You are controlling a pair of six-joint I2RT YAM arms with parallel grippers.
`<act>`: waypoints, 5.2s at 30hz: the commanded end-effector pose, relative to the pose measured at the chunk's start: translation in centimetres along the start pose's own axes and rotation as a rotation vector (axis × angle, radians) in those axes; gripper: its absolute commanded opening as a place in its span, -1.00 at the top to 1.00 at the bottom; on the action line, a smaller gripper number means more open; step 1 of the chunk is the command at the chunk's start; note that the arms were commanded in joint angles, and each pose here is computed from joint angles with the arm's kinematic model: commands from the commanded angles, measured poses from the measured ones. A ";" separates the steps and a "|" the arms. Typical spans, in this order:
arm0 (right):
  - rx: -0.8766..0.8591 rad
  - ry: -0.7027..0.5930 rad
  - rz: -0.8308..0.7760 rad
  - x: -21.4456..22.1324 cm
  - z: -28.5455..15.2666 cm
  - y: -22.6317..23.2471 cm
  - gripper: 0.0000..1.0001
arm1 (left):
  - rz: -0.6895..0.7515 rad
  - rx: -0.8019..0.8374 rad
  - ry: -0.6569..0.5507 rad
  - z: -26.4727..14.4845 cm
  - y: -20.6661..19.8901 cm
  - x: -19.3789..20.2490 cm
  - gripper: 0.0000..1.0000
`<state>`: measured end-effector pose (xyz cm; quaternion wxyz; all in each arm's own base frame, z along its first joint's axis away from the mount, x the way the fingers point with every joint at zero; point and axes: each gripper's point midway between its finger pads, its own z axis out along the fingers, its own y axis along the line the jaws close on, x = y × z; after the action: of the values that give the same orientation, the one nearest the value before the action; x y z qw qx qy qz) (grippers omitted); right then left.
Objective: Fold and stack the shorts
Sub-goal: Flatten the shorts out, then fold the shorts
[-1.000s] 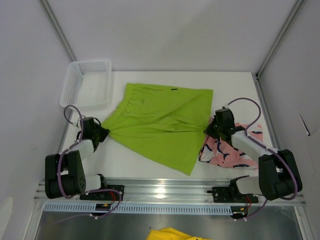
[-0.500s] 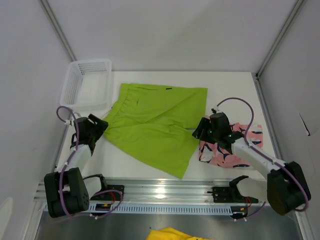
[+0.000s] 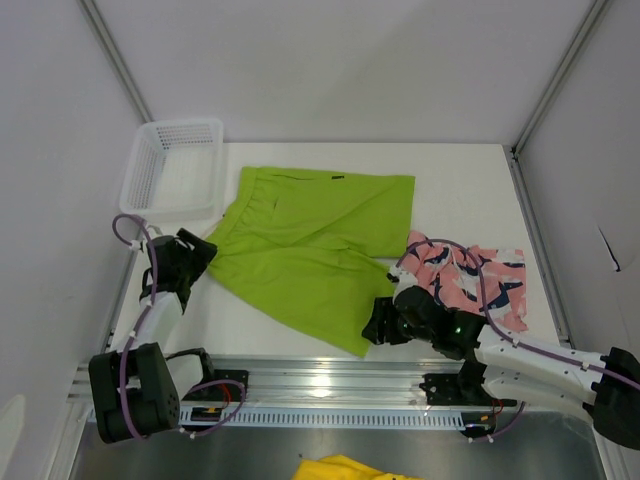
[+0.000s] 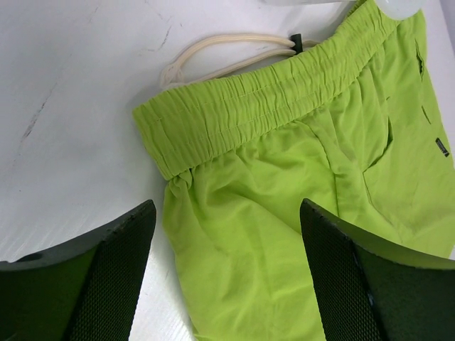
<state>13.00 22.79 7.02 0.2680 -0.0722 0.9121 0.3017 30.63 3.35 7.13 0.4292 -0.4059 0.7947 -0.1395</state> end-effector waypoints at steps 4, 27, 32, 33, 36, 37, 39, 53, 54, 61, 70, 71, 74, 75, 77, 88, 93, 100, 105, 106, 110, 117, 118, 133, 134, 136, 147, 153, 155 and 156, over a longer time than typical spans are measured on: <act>0.026 -0.023 0.085 2.9 -0.1 0.3 -0.15 | 0.006 0.029 -0.019 -0.8 -0.2 -0.1 -0.68; -0.227 -0.012 0.109 3.6 0.3 6.7 1.00 | 0.007 0.053 -0.052 -1.6 -0.7 -0.8 -0.68; -0.249 -0.017 0.153 1.9 -2.9 7.7 1.00 | 0.009 0.037 -0.044 -1.9 -0.4 -0.5 -0.68; -0.227 -0.025 0.152 1.2 -3.2 7.4 1.00 | 0.010 0.039 -0.048 -1.9 -0.4 -0.6 -0.68; -0.145 -0.049 0.159 -2.0 -3.3 5.6 1.00 | 0.008 0.036 -0.049 -1.9 -0.4 -0.6 -0.68; -0.125 -0.025 0.149 -2.1 -2.7 4.8 1.00 | 0.009 0.037 -0.046 -1.9 -0.4 -0.5 -0.68; -0.114 -0.010 0.212 -3.3 -1.6 3.1 1.00 | 0.011 0.033 -0.041 -1.8 -0.2 -0.4 -0.68; -0.052 0.022 0.166 -2.3 2.6 -0.2 0.61 | 0.020 0.031 -0.039 -1.5 -0.1 -0.4 -0.68; -0.060 0.019 0.155 -2.2 2.6 -0.2 0.56 | 0.020 0.032 -0.038 -1.5 -0.1 -0.3 -0.68; -0.136 -0.017 0.044 -0.8 1.4 0.2 0.23 | 0.020 0.026 -0.017 -1.3 0.1 0.2 -0.68; -0.160 0.007 -0.171 3.1 0.9 2.0 0.03 | 0.020 0.028 -0.025 -1.4 0.0 0.0 -0.68; -0.135 -0.013 -0.183 2.8 1.0 1.8 0.03 | 0.020 0.029 -0.027 -1.4 0.0 -0.1 -0.68; -0.083 -0.011 -0.210 3.2 1.4 1.6 0.03 | 0.021 0.033 -0.032 -1.4 -0.1 -0.2 -0.68; -0.071 -0.009 -0.213 3.3 1.5 1.6 0.03 | 0.022 0.035 -0.028 -1.4 -0.2 -0.1 -0.68; -0.036 -0.014 -0.238 3.7 1.8 1.5 0.03 | 0.023 0.031 -0.030 -1.5 0.0 -0.1 -0.68; 0.232 -0.158 -0.474 4.1 1.9 2.0 0.05 | 0.023 0.045 -0.021 -1.5 -0.3 0.0 -0.68; 0.243 -0.142 -0.522 5.4 2.9 2.4 0.02 | 0.023 0.052 -0.017 -1.6 -0.4 0.1 -0.68; 0.264 -0.150 -0.553 5.8 2.9 2.4 0.26 | 0.021 0.047 -0.005 -1.4 -0.3 0.3 -0.68; 0.186 -0.175 -0.584 6.2 2.0 4.4 1.00 | 0.020 0.061 -0.015 -1.1 -0.7 0.0 -0.68; 0.156 -0.179 -0.590 6.3 1.7 5.1 1.00 | 0.019 0.057 -0.016 -1.1 -0.6 0.0 -0.68; 0.033 -0.191 -0.588 6.9 -0.3 7.7 1.00 | 0.018 0.045 -0.004 -0.8 -0.2 0.3 -0.68; 0.006 -0.237 -0.460 5.3 -2.8 6.8 1.00 | 0.008 0.034 0.019 -0.3 0.3 1.1 -0.63; 0.008 -0.241 -0.426 5.2 -2.9 6.5 1.00 | 0.006 0.030 0.024 -0.2 0.5 1.3 -0.61; 0.053 -0.326 -0.135 1.5 -4.8 1.6 1.00 | -0.020 -0.005 -0.008 -0.2 1.5 1.3 -0.38; 0.050 -0.330 -0.125 1.2 -5.0 1.4 1.00 | -0.026 -0.014 -0.002 -0.1 1.8 1.5 -0.36; 0.066 -0.332 -0.113 1.1 -5.2 0.8 1.00 | -0.038 -0.012 0.002 0.1 1.9 1.7 -0.30; 0.069 -0.323 -0.096 0.8 -4.8 0.2 1.00 | -0.084 0.032 -0.035 -0.8 2.3 2.5 -0.08; 0.054 -0.309 -0.088 1.0 -4.3 0.3 1.00 | -0.111 0.018 -0.101 -1.6 2.9 1.6 0.04; 0.053 -0.305 -0.090 1.1 -4.2 0.3 1.00 | -0.117 0.036 -0.112 -1.7 2.7 1.5 0.00; 0.044 -0.304 -0.089 1.1 -4.2 0.5 1.00 | -0.124 0.038 -0.112 -1.7 2.6 1.6 -0.04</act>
<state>9.80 20.02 8.78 0.4103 -0.0699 0.8716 0.2592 27.37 3.00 5.60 0.4597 -0.4368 0.7568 -0.1587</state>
